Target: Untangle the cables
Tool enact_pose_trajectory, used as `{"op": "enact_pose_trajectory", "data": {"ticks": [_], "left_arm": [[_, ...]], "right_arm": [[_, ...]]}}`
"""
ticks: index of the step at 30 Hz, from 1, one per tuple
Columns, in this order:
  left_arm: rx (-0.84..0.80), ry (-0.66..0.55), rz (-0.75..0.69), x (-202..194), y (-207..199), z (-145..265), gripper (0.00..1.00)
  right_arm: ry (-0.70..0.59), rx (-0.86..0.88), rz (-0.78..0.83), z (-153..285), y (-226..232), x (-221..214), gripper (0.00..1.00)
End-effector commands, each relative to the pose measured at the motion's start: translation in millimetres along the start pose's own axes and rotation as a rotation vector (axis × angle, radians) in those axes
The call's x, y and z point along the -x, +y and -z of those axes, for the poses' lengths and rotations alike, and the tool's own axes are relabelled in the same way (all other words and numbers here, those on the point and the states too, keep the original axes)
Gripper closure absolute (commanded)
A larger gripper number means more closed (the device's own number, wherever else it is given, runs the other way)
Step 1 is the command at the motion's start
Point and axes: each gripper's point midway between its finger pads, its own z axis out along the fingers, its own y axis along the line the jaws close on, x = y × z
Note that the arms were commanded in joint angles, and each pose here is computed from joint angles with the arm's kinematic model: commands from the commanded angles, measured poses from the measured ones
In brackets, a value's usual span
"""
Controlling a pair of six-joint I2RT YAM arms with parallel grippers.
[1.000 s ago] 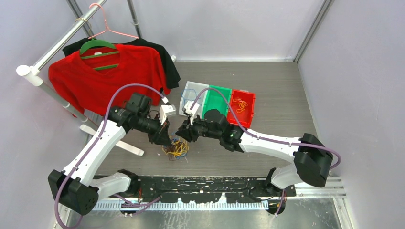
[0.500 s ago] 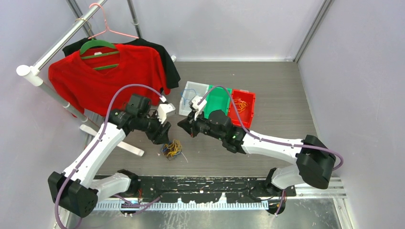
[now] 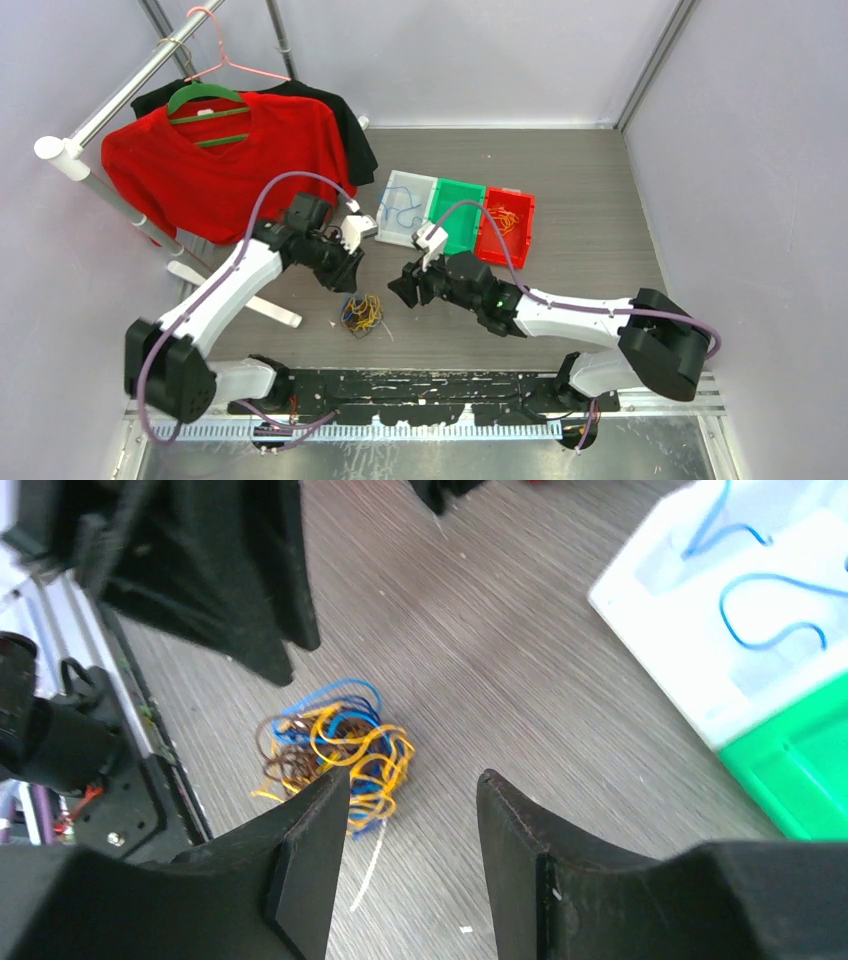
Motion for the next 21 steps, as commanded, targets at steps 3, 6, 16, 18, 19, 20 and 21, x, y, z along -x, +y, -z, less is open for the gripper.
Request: {"op": "enact_pose_trajectory", "data": {"ticks": [3,6,16,18,19,20,21], "left_arm": [[0.085,0.145,0.117,-11.6,44.3,-40.4,0.75],[0.053,0.187,0.140,-21.9,39.8,-41.9,0.75],[0.055,0.223,0.118,-37.4,48.6,-49.2,0.77],[0.059,0.237,0.096,-41.6,50.8,-49.9,0.76],[0.058,0.236,0.081,-42.2,51.0,-49.5,0.73],[0.056,0.232,0.067,-41.9,50.9,-49.2,0.69],[0.056,0.227,0.052,-40.8,51.0,-48.1,0.67]], "right_arm": [[-0.154,-0.108,-0.028,25.3,-19.0,29.3,0.45],[-0.153,-0.136,-0.021,33.1,-25.2,24.3,0.46],[-0.164,-0.158,-0.032,33.8,-31.1,19.5,0.47],[-0.164,-0.157,-0.032,34.5,-30.9,19.1,0.47],[-0.165,-0.158,-0.030,34.6,-31.1,19.1,0.47],[-0.164,-0.160,-0.031,34.5,-31.5,18.7,0.47],[-0.163,-0.165,-0.032,34.2,-32.5,18.2,0.47]]}}
